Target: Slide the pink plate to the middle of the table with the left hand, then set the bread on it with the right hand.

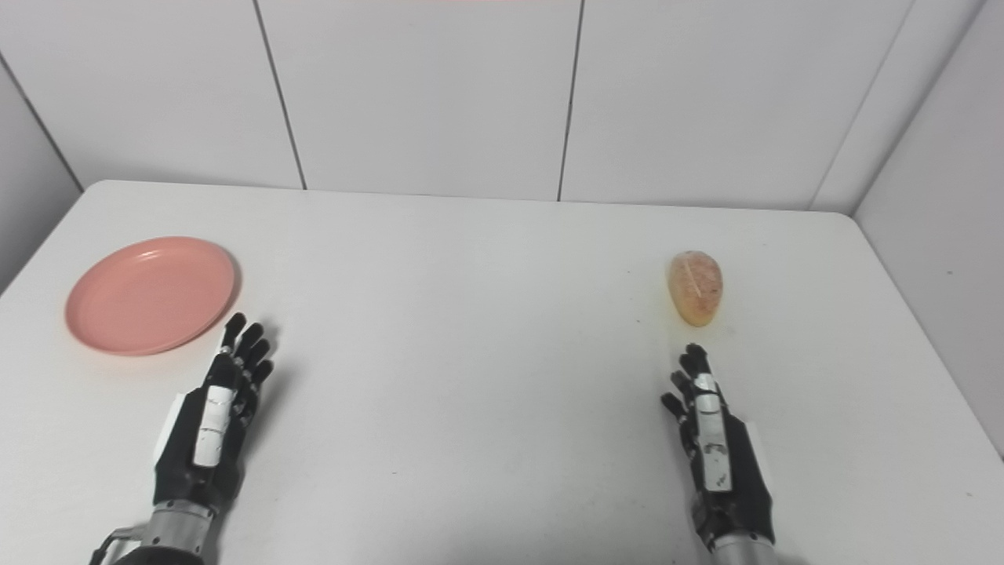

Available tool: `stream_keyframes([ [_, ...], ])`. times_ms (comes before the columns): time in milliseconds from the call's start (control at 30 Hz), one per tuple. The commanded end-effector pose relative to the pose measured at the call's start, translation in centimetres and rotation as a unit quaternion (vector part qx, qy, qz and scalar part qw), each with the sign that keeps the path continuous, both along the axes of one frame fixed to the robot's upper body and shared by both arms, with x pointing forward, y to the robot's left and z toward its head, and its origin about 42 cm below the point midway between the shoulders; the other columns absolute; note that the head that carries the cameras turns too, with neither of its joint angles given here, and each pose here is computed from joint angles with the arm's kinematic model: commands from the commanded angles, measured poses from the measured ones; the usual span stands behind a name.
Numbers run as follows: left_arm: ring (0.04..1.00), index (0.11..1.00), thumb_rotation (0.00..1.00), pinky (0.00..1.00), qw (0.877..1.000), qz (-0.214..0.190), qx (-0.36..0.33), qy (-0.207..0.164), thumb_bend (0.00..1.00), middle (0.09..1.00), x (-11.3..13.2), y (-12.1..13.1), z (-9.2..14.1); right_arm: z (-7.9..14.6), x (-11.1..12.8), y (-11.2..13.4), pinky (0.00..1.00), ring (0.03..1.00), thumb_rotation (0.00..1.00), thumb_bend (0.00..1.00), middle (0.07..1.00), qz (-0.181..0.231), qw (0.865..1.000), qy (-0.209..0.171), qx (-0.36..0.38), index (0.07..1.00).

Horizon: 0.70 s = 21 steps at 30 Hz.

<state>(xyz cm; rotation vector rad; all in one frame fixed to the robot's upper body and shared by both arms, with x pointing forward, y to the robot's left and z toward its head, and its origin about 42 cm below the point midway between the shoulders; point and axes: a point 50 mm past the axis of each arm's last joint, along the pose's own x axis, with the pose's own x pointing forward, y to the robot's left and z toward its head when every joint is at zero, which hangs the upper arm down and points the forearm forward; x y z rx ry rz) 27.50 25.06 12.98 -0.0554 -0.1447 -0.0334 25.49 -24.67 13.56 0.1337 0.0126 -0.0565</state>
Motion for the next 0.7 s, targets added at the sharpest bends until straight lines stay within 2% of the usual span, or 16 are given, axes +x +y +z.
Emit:
stream_keyframes([
  [0,0.999,1.0,0.87,1.0,1.0,-0.007,-0.011,0.005,0.89,0.997,-0.5,-1.8,-1.2,-0.8,-0.1,-0.8,1.0,0.988,1.0,0.77,0.99,0.002,1.0,0.009,0.002,0.985],
  [300,1.0,1.0,0.89,1.0,1.0,-0.007,-0.012,0.006,0.82,0.995,-0.3,-2.8,-2.5,-2.2,0.1,-1.9,1.0,0.985,1.0,0.77,0.984,0.002,1.0,0.01,0.01,0.992],
  [667,1.0,1.0,0.9,1.0,1.0,-0.004,-0.014,0.015,0.79,0.999,-0.2,-3.3,-3.7,-3.4,0.4,-2.2,1.0,0.985,1.0,0.76,0.987,0.004,1.0,0.009,0.009,0.993],
])
